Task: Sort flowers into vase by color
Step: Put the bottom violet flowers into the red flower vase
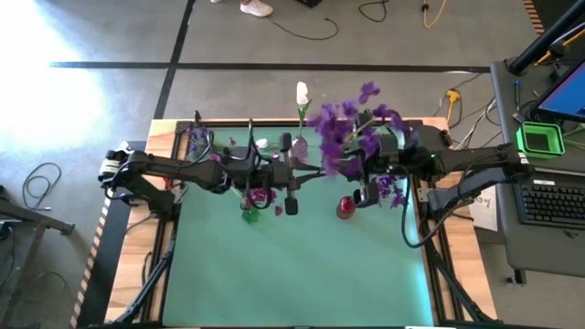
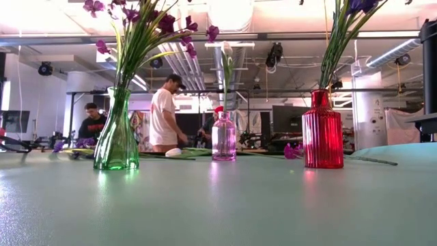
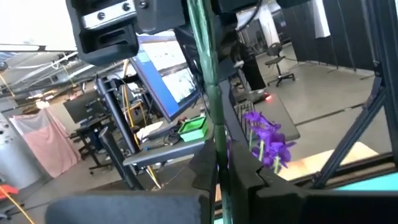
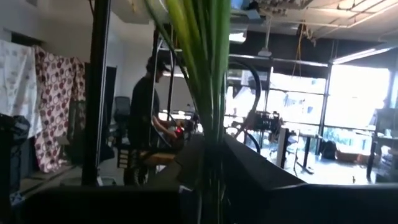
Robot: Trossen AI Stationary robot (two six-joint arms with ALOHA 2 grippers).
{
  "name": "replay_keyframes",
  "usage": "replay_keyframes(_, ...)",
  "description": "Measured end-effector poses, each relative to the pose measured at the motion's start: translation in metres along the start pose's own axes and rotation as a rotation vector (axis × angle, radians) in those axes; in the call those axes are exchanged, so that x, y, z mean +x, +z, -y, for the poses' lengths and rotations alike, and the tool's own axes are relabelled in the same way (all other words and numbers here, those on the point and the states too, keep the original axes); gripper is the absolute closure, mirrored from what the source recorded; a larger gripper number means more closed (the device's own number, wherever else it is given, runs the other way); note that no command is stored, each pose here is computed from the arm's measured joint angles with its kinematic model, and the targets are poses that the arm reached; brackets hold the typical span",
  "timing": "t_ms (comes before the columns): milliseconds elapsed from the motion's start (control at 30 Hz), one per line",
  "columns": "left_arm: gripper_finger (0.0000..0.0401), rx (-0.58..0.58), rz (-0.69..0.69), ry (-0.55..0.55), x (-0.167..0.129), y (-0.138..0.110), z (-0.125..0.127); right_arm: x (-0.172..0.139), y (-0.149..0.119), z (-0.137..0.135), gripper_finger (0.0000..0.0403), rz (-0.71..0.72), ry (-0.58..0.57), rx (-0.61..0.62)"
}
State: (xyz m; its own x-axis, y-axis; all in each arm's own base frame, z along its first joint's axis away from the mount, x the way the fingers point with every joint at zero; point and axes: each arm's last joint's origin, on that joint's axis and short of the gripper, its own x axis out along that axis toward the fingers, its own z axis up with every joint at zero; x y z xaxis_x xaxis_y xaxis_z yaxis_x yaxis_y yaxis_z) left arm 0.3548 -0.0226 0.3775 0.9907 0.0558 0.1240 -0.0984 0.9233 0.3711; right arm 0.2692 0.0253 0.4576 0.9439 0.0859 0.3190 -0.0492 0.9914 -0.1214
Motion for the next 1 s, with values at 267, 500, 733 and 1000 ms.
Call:
replay_keyframes(267, 0.0401, -0.007, -0.080, 0.016, -0.003, -0.003, 0.000, -0.010, -0.002, 0.002, 0.0285, -0.113, -0.067, 0.021)
replay_keyframes(500, 0.0401, -0.010, -0.128, 0.039, -0.004, -0.006, 0.000, -0.014, -0.010, 0.004, 0.0223, -0.242, -0.148, 0.056)
replay_keyframes(733, 0.0401, -0.010, -0.188, 0.055, -0.005, -0.011, 0.001, -0.017, 0.003, 0.006, 0.0216, -0.295, -0.168, 0.070)
replay_keyframes(1000, 0.0401, -0.020, -0.218, 0.049, -0.006, -0.014, 0.002, -0.018, 0.009, 0.007, 0.0305, -0.342, -0.167, 0.087)
